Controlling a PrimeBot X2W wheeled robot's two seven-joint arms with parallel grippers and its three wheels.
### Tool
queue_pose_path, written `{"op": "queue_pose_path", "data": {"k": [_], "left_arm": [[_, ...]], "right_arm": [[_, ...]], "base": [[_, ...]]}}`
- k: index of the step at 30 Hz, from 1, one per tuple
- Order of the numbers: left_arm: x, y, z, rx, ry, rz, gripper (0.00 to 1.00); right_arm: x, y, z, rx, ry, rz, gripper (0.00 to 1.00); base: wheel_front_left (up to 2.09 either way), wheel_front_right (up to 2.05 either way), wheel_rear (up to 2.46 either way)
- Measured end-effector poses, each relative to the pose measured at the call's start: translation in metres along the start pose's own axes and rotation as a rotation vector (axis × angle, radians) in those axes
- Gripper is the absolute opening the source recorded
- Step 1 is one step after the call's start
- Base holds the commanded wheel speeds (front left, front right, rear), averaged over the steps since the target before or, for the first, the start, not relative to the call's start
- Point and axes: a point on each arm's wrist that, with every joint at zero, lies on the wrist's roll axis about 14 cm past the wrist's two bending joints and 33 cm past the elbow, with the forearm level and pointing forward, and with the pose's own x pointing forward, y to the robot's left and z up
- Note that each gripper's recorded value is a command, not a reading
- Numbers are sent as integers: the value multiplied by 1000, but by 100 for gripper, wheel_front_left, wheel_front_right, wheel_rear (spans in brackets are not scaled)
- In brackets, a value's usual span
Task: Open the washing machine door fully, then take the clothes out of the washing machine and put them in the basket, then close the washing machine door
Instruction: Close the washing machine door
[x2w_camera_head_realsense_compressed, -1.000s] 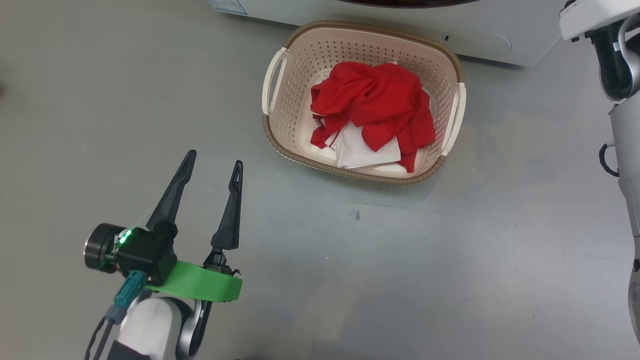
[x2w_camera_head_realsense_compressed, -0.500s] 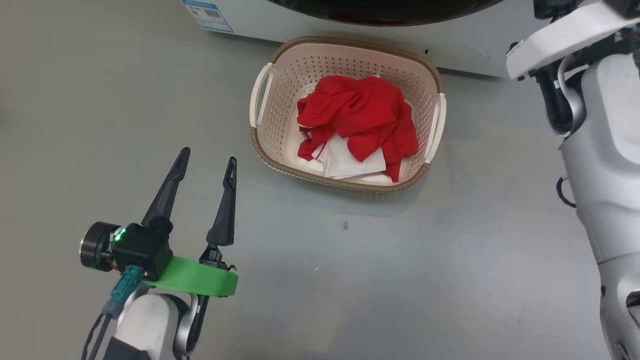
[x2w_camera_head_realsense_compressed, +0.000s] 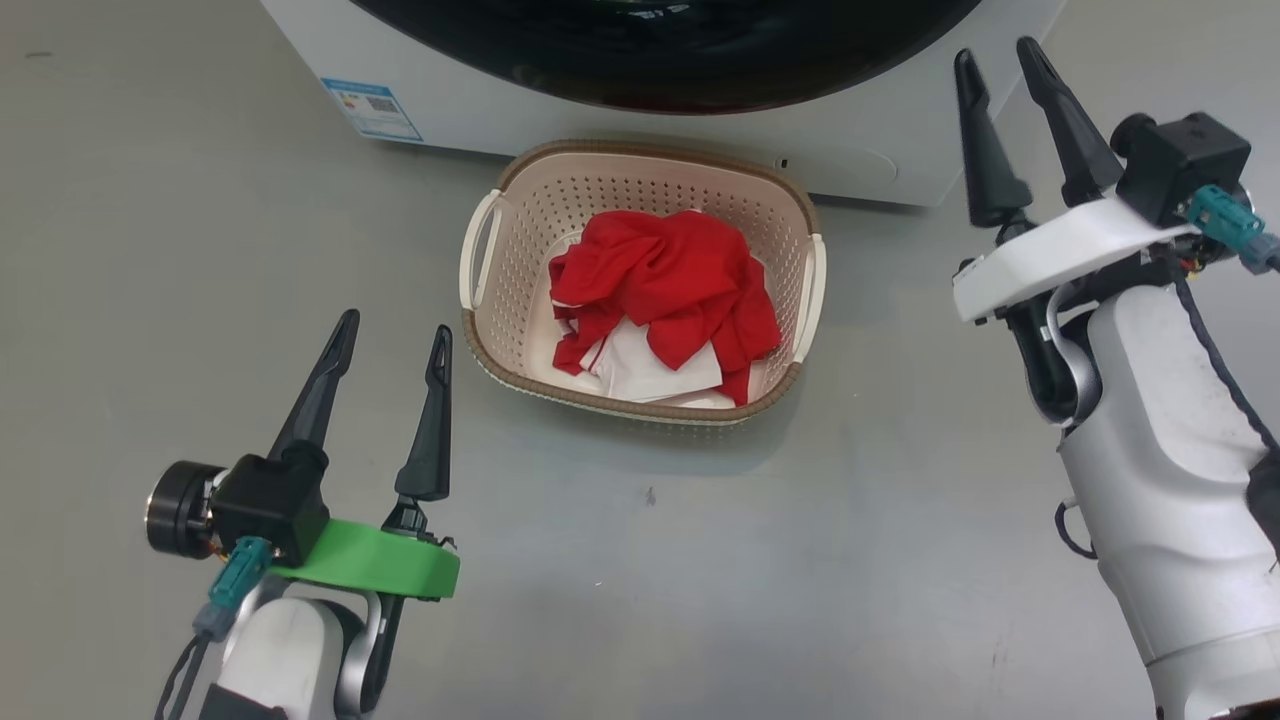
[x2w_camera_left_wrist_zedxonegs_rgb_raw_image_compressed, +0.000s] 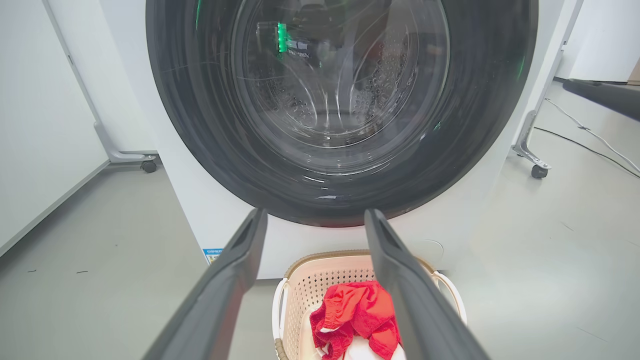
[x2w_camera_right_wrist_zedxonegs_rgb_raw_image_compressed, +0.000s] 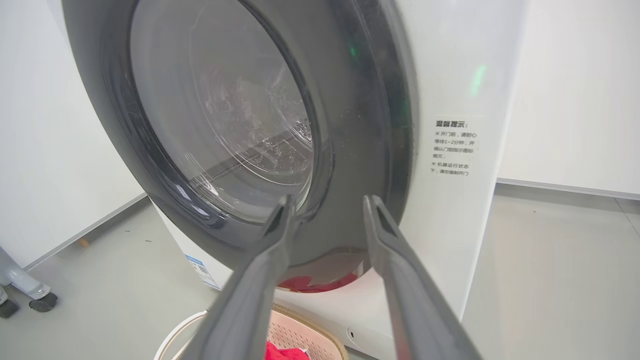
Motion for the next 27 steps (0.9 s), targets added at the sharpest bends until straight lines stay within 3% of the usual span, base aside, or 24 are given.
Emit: {"op": "queue_pose_path", "data": {"k": [11, 27], "left_arm": [[-11, -16, 5, -20, -9, -42, 100], [-34, -31, 0, -31, 16, -89, 100]], "right_arm": [[-59, -6, 11, 27, -17, -86, 100], [-151, -9, -1, 57, 25, -222, 100]], "base": [[0, 0, 0], [0, 0, 0]]}}
